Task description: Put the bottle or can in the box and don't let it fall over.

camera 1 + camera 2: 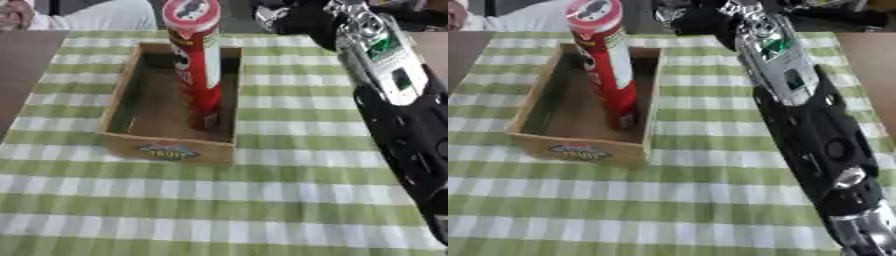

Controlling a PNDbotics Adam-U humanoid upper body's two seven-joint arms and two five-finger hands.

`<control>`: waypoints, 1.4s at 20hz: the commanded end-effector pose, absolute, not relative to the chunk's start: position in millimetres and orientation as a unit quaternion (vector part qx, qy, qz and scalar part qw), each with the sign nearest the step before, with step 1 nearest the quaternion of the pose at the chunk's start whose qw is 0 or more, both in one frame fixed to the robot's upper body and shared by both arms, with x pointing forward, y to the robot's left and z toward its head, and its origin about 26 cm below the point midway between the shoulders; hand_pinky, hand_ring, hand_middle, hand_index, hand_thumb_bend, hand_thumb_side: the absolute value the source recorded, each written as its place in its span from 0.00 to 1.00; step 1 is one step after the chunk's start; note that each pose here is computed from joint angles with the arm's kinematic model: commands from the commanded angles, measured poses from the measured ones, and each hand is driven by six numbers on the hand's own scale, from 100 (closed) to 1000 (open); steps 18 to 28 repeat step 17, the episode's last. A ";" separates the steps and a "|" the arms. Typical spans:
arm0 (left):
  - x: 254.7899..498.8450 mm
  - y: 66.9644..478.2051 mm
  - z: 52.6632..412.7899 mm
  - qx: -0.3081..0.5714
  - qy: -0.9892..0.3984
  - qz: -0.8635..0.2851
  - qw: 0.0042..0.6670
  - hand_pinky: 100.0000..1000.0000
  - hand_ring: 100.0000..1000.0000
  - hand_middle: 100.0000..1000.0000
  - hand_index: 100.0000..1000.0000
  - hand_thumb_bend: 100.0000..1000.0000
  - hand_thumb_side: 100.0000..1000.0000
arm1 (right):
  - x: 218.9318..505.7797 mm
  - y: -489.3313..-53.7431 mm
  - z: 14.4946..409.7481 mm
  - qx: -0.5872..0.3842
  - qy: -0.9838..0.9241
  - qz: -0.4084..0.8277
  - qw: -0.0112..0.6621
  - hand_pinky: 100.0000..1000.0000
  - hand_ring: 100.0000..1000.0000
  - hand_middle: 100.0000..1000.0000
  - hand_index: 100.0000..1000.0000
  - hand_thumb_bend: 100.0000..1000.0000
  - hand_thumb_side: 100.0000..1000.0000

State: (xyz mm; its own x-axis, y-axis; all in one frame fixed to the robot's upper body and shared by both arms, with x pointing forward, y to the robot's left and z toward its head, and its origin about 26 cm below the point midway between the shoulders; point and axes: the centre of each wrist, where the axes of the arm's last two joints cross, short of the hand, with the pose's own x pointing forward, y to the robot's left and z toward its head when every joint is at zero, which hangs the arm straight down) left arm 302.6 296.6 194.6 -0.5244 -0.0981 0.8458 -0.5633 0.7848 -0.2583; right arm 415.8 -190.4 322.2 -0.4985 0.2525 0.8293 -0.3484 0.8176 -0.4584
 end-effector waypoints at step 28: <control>299.0 304.4 202.3 0.215 -0.841 0.245 0.432 0.65 0.66 0.60 0.69 0.19 0.53 | 350.7 -295.8 322.8 -0.092 -0.862 0.165 0.471 0.94 0.98 0.94 0.98 0.00 0.46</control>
